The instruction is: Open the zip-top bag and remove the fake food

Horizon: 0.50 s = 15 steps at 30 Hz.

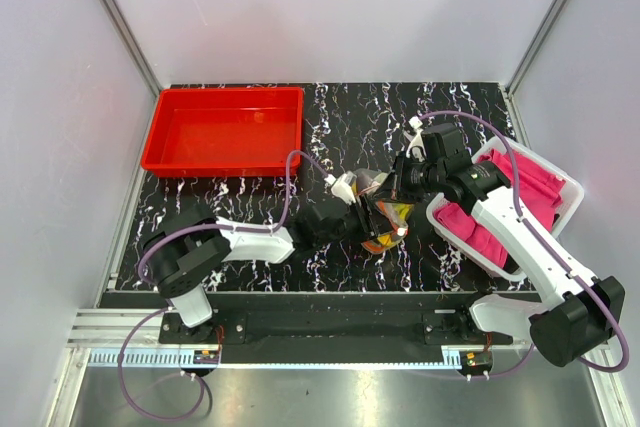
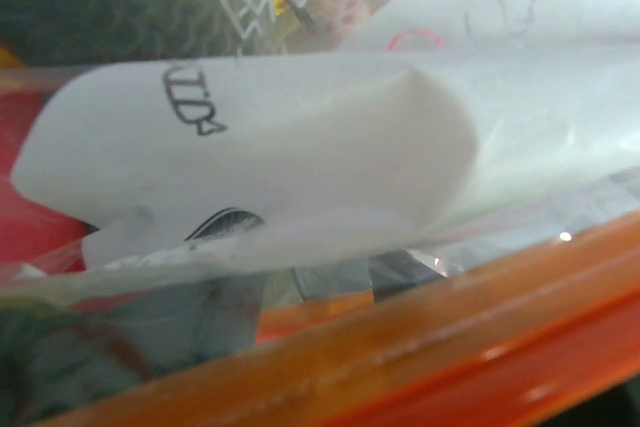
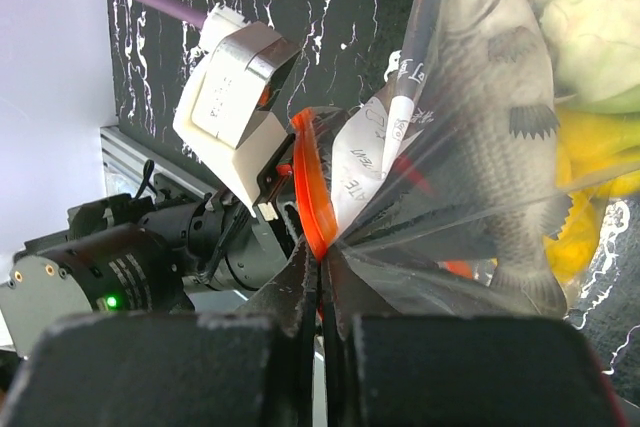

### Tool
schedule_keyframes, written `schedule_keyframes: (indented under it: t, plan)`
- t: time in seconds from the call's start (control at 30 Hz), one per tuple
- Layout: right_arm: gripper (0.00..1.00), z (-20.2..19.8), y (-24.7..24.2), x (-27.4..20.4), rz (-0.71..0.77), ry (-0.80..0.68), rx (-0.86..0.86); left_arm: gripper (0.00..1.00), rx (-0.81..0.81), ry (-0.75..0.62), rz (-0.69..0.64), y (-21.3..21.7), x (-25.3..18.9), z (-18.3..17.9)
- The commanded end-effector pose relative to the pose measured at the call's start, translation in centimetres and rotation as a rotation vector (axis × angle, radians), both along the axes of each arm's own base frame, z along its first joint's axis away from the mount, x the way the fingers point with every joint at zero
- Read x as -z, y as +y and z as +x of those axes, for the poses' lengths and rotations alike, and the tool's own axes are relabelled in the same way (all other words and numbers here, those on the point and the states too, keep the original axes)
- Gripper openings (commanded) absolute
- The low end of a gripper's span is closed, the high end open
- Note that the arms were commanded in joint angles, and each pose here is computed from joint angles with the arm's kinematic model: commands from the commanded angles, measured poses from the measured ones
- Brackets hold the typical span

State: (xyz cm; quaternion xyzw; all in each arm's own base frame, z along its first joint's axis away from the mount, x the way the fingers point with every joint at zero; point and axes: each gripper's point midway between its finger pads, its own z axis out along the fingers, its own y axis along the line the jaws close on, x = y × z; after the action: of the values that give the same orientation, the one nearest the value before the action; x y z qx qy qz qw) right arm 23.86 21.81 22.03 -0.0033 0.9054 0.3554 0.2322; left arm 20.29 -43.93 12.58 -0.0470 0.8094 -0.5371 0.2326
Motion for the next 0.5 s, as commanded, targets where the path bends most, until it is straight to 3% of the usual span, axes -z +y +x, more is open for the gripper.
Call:
schedule_keyframes:
  t: [0.0,0.37,0.47]
  plan:
    - [0.0,-0.2,0.5,-2.7,0.059,-0.086,-0.016,0.5,-0.166,-0.012,0.083,1.5,0.6,1.9]
    - [0.0,-0.1,0.1,-3.1,0.043,-0.103,-0.002,0.4,-0.335,0.024,0.127,4.0,0.5,3.4]
    - [0.0,-0.4,0.1,-3.0,0.046,-0.1,-0.008,0.44,-0.341,0.006,0.079,3.8,-0.2,3.8]
